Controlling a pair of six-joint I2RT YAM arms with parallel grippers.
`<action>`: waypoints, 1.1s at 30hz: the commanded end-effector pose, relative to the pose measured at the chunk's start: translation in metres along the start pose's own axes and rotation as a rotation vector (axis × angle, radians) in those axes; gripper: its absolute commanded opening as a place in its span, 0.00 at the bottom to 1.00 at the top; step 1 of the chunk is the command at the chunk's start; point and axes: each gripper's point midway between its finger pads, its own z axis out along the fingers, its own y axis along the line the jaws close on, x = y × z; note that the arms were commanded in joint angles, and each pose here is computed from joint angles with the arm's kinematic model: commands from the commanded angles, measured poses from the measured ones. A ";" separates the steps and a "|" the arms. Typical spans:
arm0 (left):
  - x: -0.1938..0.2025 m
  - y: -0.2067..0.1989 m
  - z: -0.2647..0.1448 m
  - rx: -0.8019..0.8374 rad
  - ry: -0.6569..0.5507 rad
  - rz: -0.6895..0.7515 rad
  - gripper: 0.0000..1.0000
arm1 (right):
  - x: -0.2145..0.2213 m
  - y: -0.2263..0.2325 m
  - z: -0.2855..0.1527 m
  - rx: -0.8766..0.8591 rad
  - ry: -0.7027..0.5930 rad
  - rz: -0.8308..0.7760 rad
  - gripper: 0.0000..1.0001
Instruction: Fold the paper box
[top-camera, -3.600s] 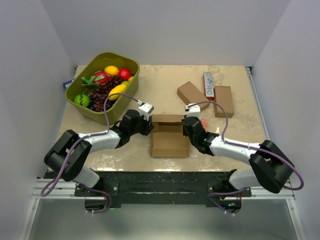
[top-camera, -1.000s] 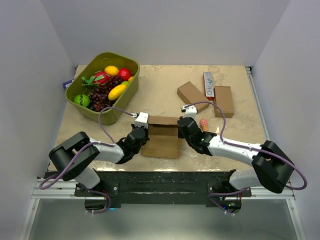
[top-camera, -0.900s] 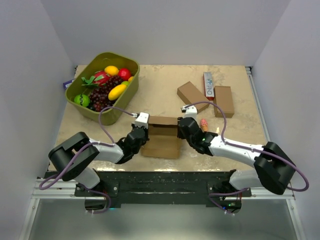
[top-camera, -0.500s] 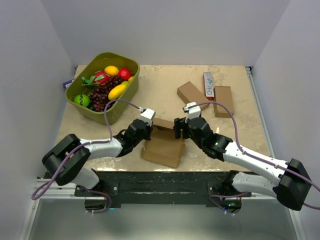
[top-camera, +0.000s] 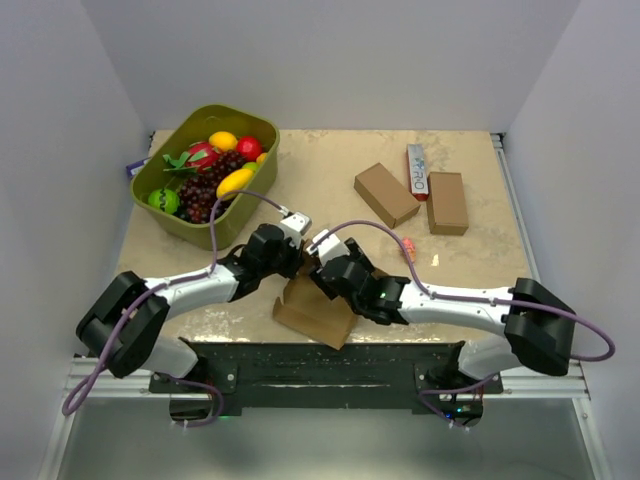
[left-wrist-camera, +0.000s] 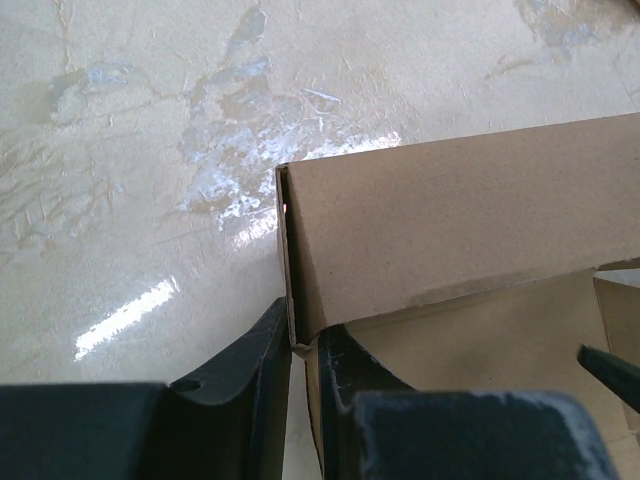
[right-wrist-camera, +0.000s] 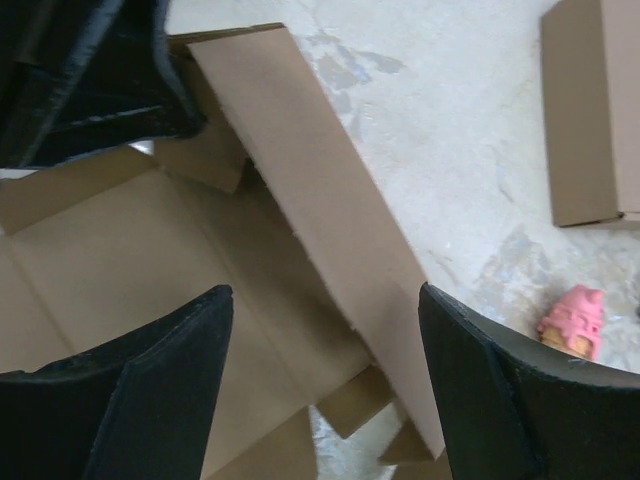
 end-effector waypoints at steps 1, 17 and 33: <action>0.009 -0.002 -0.008 0.027 0.059 0.026 0.00 | -0.023 -0.023 0.002 0.178 -0.049 -0.037 0.73; 0.003 0.009 -0.009 0.004 -0.077 0.048 0.31 | 0.001 -0.013 0.016 0.268 0.024 -0.218 0.15; -0.012 0.008 0.001 0.070 -0.221 0.094 0.52 | 0.006 -0.004 0.019 0.244 0.032 -0.242 0.07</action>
